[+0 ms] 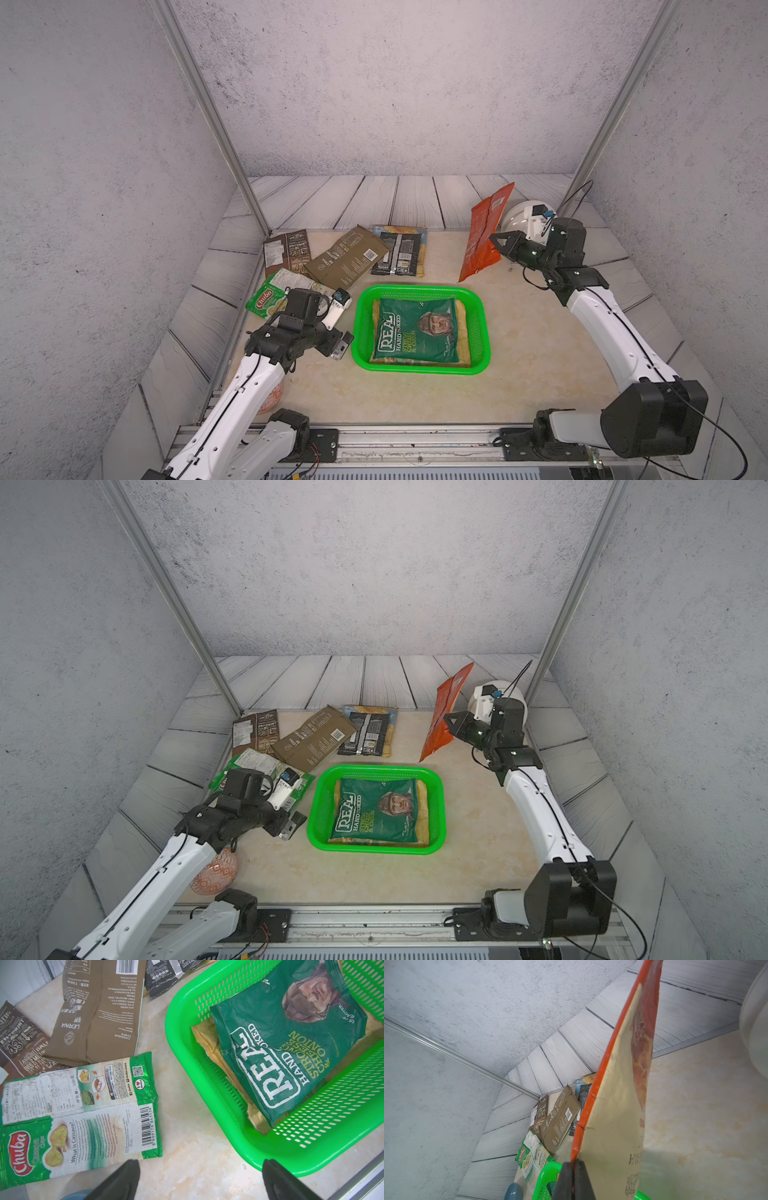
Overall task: Put the potato chips into the basket
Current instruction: Pick up the potato chip from the center of the board.
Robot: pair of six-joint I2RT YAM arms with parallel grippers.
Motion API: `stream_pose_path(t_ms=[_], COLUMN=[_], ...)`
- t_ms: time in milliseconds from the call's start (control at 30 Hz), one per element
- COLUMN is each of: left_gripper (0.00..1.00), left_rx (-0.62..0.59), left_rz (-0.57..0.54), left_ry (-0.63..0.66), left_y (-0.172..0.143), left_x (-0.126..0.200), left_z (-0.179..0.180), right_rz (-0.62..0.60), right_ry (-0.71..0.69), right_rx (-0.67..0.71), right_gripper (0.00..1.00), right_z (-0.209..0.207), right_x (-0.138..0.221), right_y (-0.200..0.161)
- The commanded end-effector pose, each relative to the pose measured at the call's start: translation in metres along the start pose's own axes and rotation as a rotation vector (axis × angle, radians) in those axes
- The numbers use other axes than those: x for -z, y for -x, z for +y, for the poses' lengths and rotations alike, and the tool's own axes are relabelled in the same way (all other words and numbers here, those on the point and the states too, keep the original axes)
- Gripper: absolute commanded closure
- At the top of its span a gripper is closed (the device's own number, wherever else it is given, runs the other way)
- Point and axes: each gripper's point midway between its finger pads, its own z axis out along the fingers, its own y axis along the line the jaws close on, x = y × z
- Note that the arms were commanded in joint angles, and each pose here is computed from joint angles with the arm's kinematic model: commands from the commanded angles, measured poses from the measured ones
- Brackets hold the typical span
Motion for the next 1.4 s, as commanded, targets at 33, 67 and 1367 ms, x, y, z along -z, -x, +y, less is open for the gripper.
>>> stream_pose_path(t_ms=[33,67,1367], left_gripper=[0.02,0.02,0.0], left_rx=[-0.047,-0.052,-0.364], left_rz=[-0.04,-0.053,-0.238], left_ry=[-0.016,-0.018,-0.332], left_y=[0.026,0.032,0.122], left_x=[0.026,0.033,0.079], left_z=[0.0,-0.001,-0.112], right_rz=[-0.05,-0.052,-0.064], right_ry=[0.129,0.134,0.141], right_rx=[0.074,0.076,-0.106], right_gripper=[1.0,1.0,1.0], right_z=[0.061,0.066,0.159], right_x=[0.035,0.039,0.019], right_y=[0.006,0.003,-0.144])
